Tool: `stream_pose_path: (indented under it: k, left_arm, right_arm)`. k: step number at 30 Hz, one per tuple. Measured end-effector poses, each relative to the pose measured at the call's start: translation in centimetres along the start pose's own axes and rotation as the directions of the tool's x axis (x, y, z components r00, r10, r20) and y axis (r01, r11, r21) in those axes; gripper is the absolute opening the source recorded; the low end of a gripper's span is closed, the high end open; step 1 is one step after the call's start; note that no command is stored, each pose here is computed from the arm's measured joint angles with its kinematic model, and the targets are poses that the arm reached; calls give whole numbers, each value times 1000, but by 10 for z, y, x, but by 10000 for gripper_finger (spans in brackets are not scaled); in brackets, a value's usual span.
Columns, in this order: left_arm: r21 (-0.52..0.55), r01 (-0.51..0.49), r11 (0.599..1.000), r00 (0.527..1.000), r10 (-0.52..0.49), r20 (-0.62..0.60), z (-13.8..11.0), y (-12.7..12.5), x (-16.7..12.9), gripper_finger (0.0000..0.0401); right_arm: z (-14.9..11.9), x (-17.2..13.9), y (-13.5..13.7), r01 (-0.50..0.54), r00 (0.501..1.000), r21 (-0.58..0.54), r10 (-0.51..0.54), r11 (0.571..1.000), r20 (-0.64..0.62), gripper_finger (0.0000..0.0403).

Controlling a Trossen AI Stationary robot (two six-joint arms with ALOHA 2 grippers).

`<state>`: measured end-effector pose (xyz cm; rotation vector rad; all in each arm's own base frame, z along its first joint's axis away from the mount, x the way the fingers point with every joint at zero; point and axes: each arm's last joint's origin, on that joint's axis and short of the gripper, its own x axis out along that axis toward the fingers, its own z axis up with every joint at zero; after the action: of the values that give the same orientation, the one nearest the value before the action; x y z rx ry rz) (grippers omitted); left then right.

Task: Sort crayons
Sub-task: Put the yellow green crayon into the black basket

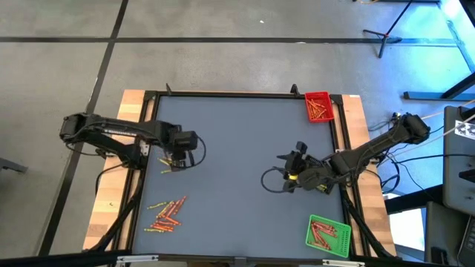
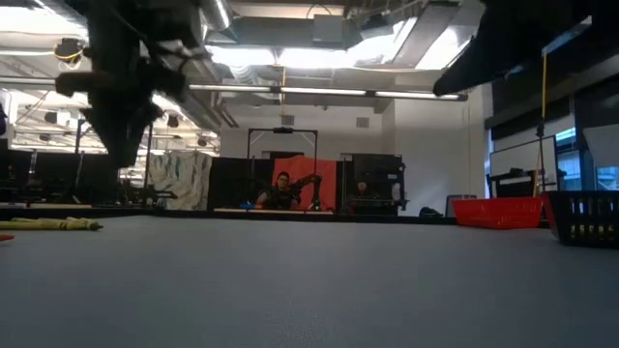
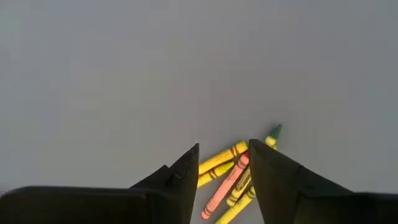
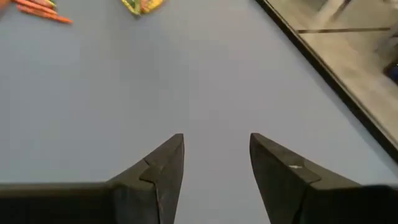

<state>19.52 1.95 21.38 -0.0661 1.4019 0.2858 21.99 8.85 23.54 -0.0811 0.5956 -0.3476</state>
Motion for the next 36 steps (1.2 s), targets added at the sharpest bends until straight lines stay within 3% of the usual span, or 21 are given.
stream_pose_path:
  k: [11,15,22,36]
  left_arm:
    - [238,116,964,968,-57,-243,9,0,39,123]
    - [263,126,956,957,-48,-285,10,-2,48,123]
    - [304,109,946,956,-16,-293,3,-2,65,123]
    - [314,119,942,958,-27,-284,-1,-1,71,123]
  right_arm:
    - [-11,22,7,5,996,-50,-9,999,-93,182]
    - [-13,24,8,7,995,-59,-13,998,-102,182]
    - [-13,24,8,7,995,-58,-13,998,-102,182]
    - [-13,25,8,7,995,-58,-13,998,-100,182]
